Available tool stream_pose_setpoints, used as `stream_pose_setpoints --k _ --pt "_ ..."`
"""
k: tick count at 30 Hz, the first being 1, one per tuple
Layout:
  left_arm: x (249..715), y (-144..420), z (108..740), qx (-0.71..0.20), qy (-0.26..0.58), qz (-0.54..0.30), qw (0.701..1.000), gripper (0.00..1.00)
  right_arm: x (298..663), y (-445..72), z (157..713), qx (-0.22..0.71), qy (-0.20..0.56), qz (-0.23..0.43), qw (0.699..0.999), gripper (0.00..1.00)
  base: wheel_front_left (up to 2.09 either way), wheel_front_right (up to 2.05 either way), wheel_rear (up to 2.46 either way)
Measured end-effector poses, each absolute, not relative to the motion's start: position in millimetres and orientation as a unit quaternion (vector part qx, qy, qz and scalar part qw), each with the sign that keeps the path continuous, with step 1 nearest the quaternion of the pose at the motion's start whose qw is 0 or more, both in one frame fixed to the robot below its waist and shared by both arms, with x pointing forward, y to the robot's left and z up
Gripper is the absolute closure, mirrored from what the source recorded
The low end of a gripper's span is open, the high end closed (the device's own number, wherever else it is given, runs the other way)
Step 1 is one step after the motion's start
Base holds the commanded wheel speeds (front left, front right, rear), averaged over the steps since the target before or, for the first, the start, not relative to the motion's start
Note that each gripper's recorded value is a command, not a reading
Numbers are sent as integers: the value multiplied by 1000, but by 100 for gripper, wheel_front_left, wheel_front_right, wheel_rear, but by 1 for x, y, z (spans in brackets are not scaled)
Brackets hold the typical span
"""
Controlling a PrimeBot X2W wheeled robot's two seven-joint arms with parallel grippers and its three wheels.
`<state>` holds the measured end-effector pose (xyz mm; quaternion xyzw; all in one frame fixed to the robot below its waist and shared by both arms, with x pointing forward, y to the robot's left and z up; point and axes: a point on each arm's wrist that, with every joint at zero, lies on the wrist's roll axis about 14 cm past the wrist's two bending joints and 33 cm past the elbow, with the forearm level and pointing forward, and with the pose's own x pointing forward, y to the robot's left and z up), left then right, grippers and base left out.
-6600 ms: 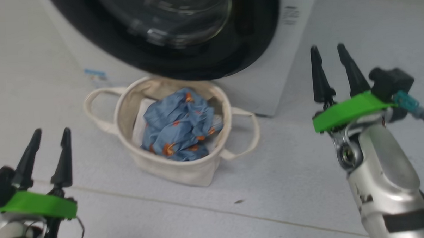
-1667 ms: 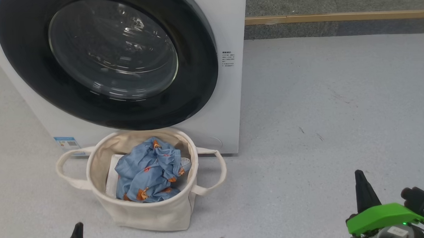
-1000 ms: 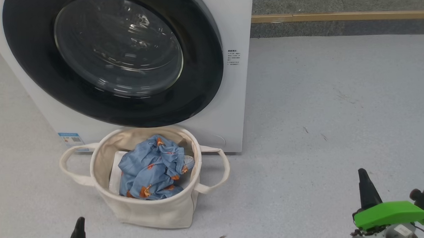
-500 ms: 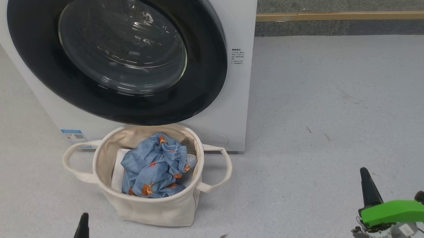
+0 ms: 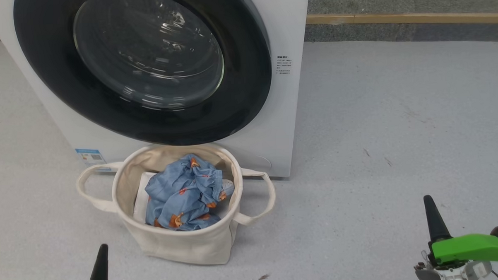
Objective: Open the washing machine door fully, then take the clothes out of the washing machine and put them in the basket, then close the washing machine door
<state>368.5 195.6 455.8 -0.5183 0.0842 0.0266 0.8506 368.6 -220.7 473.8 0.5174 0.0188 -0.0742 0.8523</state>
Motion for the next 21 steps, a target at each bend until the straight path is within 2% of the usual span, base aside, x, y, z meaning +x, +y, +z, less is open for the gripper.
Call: stream_pose_setpoints --k 21 --pt "371 193 463 -607 70 31 791 100 375 -214 479 608 17 -58 792 100 0 0 0"
